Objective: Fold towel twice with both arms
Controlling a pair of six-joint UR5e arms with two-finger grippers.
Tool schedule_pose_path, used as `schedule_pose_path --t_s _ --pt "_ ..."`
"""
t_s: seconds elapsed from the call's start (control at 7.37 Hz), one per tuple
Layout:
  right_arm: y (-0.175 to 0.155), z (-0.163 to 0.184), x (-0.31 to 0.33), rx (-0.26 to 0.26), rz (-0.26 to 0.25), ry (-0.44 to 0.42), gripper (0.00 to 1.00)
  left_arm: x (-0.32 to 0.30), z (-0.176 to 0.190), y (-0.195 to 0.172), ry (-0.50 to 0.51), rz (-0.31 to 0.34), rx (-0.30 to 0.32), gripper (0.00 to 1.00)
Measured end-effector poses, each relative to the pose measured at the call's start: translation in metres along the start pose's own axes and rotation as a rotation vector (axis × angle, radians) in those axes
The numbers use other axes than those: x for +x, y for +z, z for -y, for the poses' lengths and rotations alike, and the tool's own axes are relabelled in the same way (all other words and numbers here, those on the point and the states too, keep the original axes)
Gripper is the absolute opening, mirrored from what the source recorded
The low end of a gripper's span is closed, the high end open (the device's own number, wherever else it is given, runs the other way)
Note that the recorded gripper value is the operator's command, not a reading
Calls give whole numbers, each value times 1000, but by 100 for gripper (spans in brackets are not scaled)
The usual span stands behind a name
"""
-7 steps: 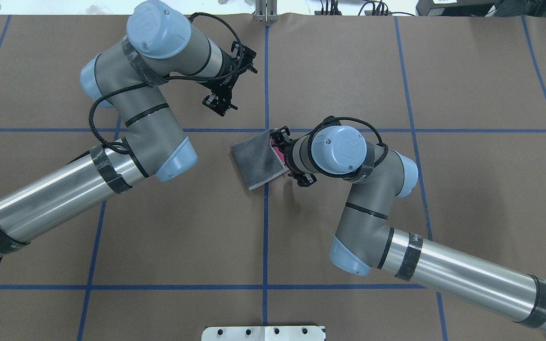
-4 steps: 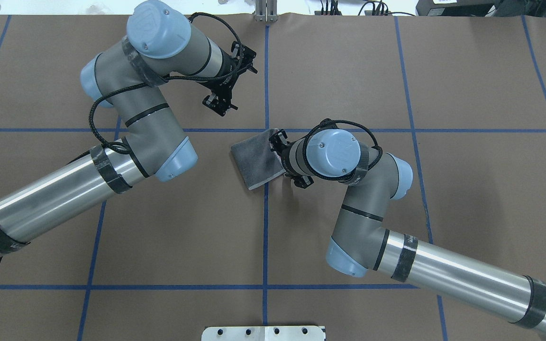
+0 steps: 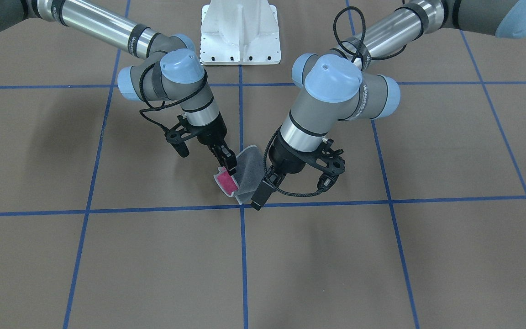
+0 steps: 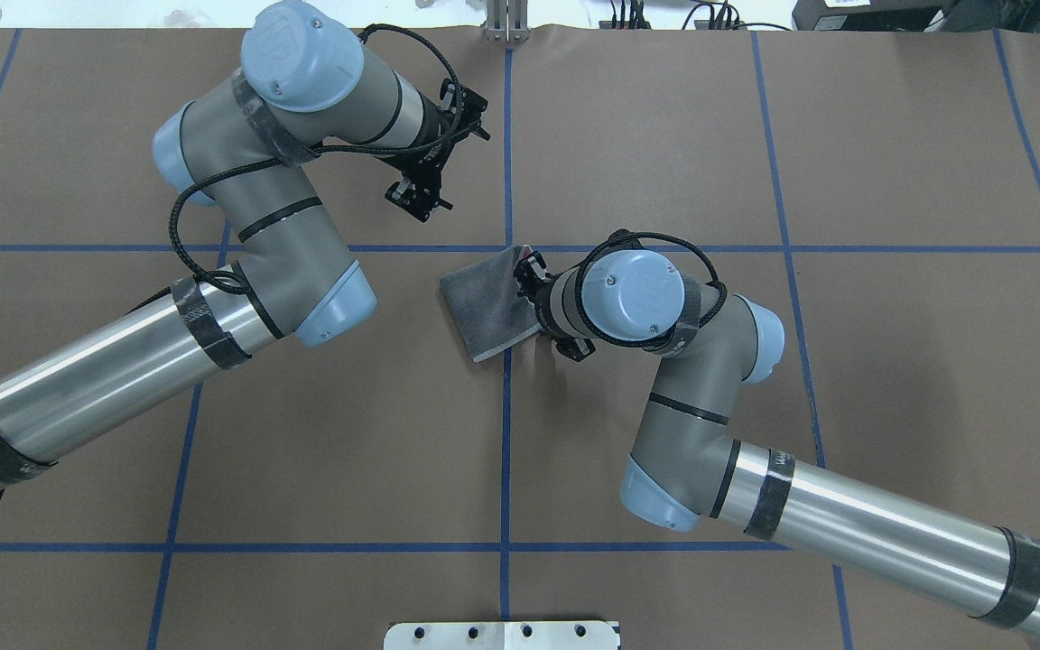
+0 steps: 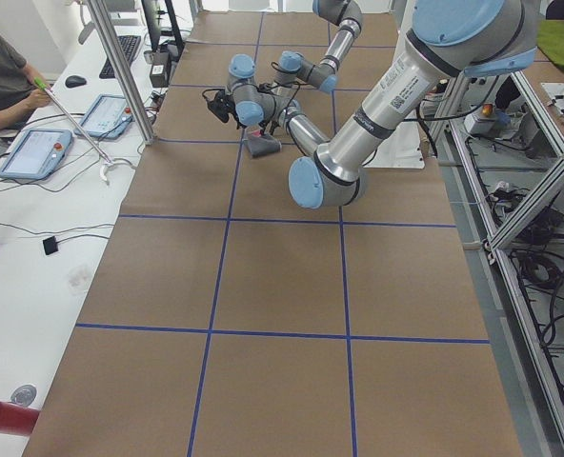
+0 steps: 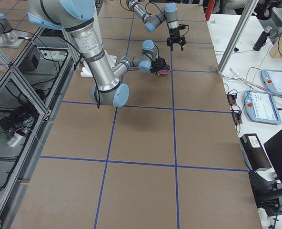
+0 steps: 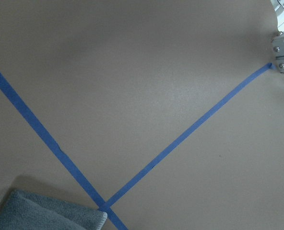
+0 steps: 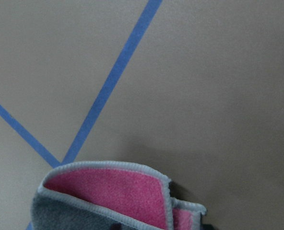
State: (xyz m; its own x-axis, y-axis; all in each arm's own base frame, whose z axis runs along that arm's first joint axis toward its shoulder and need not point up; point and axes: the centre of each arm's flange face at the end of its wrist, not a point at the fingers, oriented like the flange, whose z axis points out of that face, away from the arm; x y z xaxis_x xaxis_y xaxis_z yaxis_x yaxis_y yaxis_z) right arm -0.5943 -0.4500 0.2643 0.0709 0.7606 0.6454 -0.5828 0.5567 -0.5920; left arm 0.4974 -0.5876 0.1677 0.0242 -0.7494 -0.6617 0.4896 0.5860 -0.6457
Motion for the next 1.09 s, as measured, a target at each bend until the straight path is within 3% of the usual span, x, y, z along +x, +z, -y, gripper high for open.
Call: schedule_pose_path --t_s 0.68,1.09 --pt "-17 0 -9 -22 19 -15 0 0 0 0 -4 0 2 99" --pt "-31 26 -26 -34 16 -22 0 1 -2 0 -9 -2 -1 99"
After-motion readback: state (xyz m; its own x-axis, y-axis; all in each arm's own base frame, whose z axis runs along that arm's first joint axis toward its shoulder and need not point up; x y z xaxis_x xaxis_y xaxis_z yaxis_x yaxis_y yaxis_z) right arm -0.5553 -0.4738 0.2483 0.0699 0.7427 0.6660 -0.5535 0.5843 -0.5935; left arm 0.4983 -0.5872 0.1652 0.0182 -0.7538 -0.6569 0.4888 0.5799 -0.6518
